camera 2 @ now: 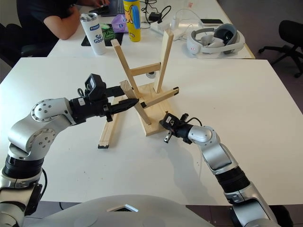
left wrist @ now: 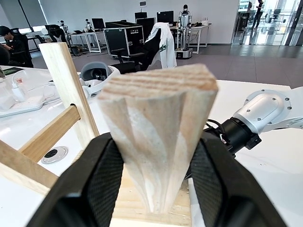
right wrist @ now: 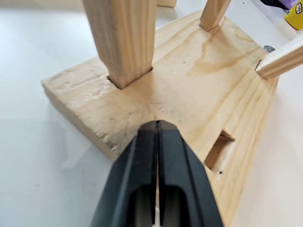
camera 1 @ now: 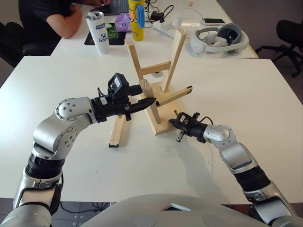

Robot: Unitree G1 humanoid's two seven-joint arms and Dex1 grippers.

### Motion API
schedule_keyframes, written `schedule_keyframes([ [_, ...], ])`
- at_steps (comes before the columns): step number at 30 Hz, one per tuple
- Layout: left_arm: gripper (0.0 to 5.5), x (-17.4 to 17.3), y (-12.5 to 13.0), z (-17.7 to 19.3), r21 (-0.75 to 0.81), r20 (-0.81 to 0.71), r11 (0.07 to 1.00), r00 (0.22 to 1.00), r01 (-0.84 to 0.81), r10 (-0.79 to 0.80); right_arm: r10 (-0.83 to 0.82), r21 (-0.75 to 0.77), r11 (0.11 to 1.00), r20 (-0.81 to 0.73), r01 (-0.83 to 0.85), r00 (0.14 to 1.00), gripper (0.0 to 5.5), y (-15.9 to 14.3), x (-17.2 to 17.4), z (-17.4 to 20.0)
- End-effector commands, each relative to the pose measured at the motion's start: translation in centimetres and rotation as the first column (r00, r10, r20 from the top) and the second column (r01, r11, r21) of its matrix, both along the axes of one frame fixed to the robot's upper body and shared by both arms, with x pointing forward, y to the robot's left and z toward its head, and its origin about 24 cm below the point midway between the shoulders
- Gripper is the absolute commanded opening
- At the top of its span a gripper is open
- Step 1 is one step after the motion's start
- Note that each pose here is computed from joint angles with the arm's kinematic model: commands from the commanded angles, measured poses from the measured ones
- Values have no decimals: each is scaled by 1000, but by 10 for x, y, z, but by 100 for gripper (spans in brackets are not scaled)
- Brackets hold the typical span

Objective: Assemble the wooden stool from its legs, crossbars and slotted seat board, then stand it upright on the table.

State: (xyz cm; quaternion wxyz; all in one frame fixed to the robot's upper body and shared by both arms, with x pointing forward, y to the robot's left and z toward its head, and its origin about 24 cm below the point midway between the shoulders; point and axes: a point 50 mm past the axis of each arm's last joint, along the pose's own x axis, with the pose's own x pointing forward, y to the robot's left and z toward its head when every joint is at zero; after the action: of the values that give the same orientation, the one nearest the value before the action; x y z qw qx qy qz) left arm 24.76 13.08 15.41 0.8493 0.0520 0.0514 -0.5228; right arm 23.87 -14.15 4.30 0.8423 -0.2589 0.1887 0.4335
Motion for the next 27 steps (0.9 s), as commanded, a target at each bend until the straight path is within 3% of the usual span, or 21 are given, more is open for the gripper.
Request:
schedule_keyframes([
  [1,203,-19,-2,-41,106,-195,994,981,39,-17,20,-50,998,-137,-27,990,0,-3,-15,-23],
  [5,203,-18,0,-44,115,-188,993,982,20,2,16,-56,998,-139,-24,990,0,-4,-15,-23],
  [12,203,18,14,-35,152,-89,981,987,-116,130,2,-65,998,-145,-12,989,0,-3,-14,-25],
  [16,203,15,10,-46,199,-134,979,988,-47,74,6,-69,997,-152,-16,988,0,-1,-15,-26],
  [20,203,-10,5,-62,219,-224,972,974,82,-31,10,-71,997,-158,-22,987,0,-1,-16,-27],
  [27,203,-3,10,-56,178,-208,983,978,38,0,3,-75,997,-167,-16,986,0,-1,-16,-29],
])
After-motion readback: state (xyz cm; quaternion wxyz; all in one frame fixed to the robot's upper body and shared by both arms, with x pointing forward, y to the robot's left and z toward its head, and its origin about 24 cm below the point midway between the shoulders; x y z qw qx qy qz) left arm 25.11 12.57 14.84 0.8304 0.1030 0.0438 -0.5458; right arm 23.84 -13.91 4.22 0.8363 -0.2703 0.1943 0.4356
